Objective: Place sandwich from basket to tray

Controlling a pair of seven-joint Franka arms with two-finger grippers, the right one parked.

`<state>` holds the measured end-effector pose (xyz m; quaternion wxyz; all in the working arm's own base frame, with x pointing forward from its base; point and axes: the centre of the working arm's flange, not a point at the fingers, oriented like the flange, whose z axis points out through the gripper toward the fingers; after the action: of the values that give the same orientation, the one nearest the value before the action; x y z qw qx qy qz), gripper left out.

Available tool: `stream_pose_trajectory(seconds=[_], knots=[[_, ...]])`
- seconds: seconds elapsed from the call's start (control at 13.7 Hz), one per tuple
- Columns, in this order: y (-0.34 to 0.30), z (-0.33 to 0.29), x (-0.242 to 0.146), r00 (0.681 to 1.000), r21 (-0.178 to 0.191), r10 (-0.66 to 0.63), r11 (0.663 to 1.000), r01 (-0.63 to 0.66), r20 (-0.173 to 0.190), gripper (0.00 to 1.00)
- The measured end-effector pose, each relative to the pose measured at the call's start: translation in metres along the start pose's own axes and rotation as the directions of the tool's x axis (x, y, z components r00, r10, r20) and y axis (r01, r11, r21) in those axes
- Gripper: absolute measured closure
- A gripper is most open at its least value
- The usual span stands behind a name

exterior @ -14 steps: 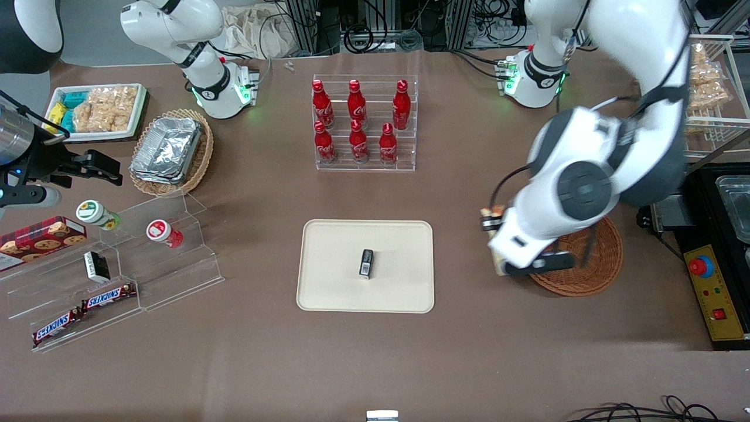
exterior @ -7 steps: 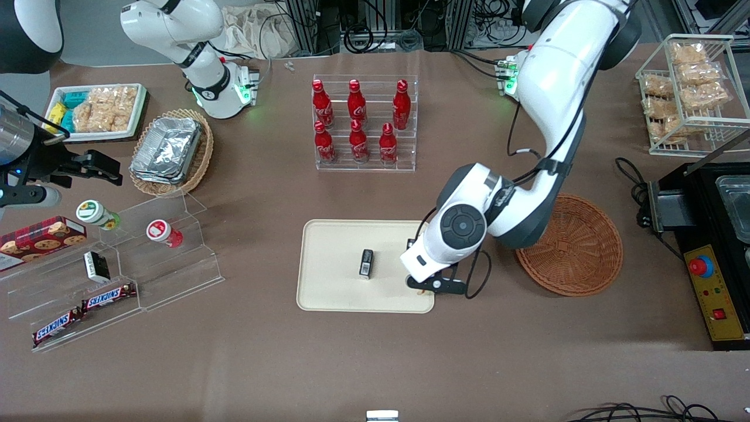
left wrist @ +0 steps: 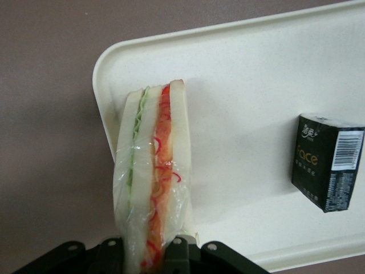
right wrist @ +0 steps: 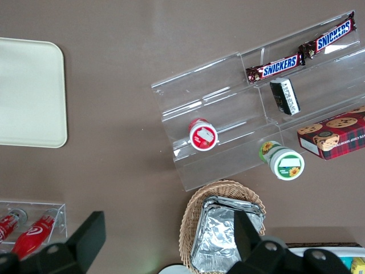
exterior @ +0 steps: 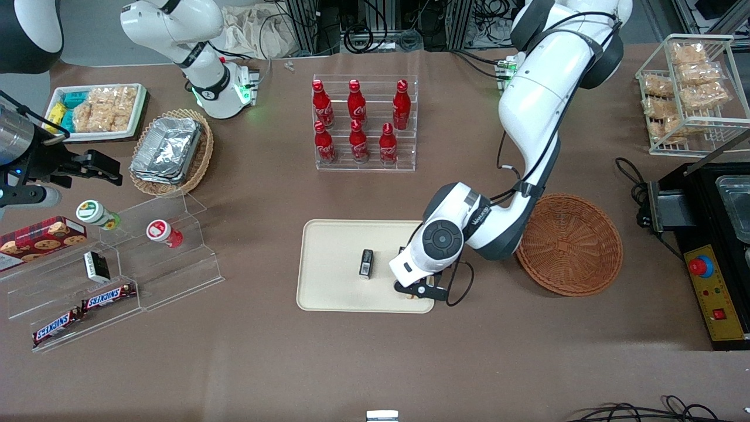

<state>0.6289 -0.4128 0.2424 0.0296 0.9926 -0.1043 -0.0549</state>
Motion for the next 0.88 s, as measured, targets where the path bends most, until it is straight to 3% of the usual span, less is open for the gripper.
stream_pose_trajectory(seconds=[0.15, 0.36, 0.66, 0.73, 0.88], knots=[[0.000, -0.002, 0.001, 1.000, -0.001, 0.001, 1.000, -0.001, -0.006, 0.74], [0.000, -0.015, 0.006, 0.999, -0.010, -0.002, 1.000, 0.001, -0.035, 0.46], [-0.006, -0.080, 0.013, 0.991, -0.029, -0.032, 0.999, 0.028, -0.129, 0.07], [-0.014, -0.101, 0.014, 0.987, -0.030, -0.049, 0.999, 0.045, -0.154, 0.00], [-0.058, -0.146, 0.017, 0.978, -0.021, -0.108, 0.994, 0.106, -0.177, 0.00]])
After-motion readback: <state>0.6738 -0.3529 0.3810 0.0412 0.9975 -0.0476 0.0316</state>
